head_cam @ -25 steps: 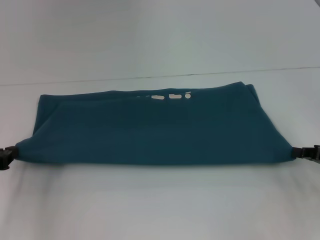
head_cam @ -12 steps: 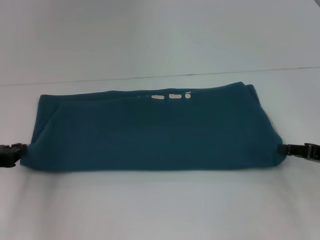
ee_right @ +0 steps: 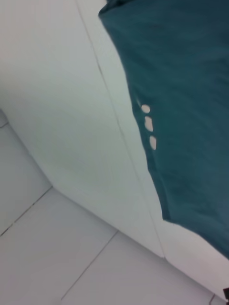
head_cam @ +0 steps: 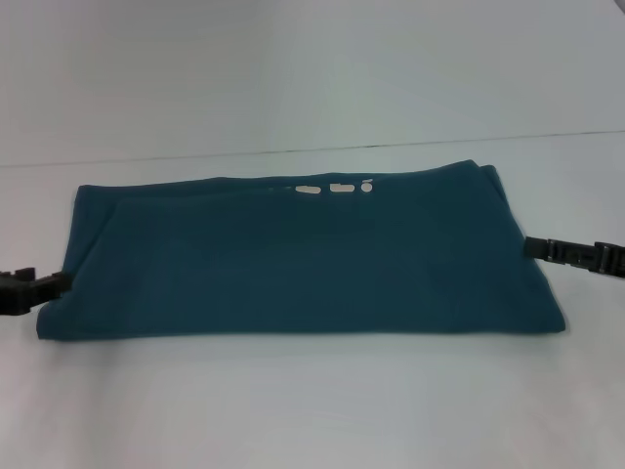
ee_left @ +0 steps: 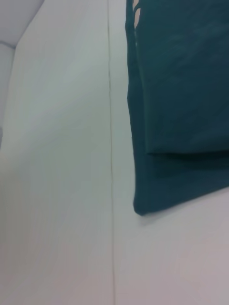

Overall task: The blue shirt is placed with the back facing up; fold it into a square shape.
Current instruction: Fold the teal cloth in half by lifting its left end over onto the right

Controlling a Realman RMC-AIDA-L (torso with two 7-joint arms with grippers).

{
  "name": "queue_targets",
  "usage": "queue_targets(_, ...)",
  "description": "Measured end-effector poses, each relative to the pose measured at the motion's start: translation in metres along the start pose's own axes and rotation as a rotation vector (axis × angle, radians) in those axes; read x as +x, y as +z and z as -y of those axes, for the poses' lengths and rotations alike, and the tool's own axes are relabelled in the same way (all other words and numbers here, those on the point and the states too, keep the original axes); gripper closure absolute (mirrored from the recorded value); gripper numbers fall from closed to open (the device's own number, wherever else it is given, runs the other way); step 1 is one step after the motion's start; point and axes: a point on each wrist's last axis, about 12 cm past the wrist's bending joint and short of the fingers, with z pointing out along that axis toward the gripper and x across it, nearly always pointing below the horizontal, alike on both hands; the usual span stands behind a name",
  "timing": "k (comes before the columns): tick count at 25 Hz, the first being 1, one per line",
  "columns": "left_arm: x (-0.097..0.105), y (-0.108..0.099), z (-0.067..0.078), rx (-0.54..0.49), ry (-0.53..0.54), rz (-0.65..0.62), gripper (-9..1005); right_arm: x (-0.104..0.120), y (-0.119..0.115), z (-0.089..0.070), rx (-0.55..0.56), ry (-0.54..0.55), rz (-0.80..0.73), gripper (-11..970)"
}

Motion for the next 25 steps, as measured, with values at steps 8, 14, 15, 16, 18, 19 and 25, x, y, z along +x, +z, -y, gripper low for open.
queue_targets(8, 0.013, -0.014, 0.000, 0.033, -0.173, -0.044, 430, -0.018, 0.009, -0.011, -0.043, -0.064, 0.000, 202)
queue_targets(14, 0.024, -0.023, 0.000, 0.068, -0.308, -0.064, 311, -0.034, 0.016, -0.015, -0.037, -0.103, -0.004, 70)
queue_targets(15, 0.025, -0.024, -0.001, 0.069, -0.327, -0.067, 302, -0.037, 0.017, -0.016, -0.039, -0.106, -0.005, 40)
queue_targets(16, 0.026, -0.025, -0.001, 0.070, -0.349, -0.072, 294, -0.039, 0.018, -0.017, -0.041, -0.109, -0.005, 41)
queue_targets(18, 0.029, -0.025, -0.001, 0.069, -0.387, -0.083, 184, -0.043, 0.018, -0.018, -0.040, -0.115, -0.002, 43)
queue_targets(19, 0.030, -0.025, -0.002, 0.068, -0.404, -0.089, 129, -0.049, 0.018, -0.019, -0.031, -0.126, 0.006, 43)
queue_targets(25, 0.036, -0.017, -0.001, 0.079, -0.503, -0.113, 109, -0.060, 0.021, -0.022, -0.020, -0.150, 0.019, 44)
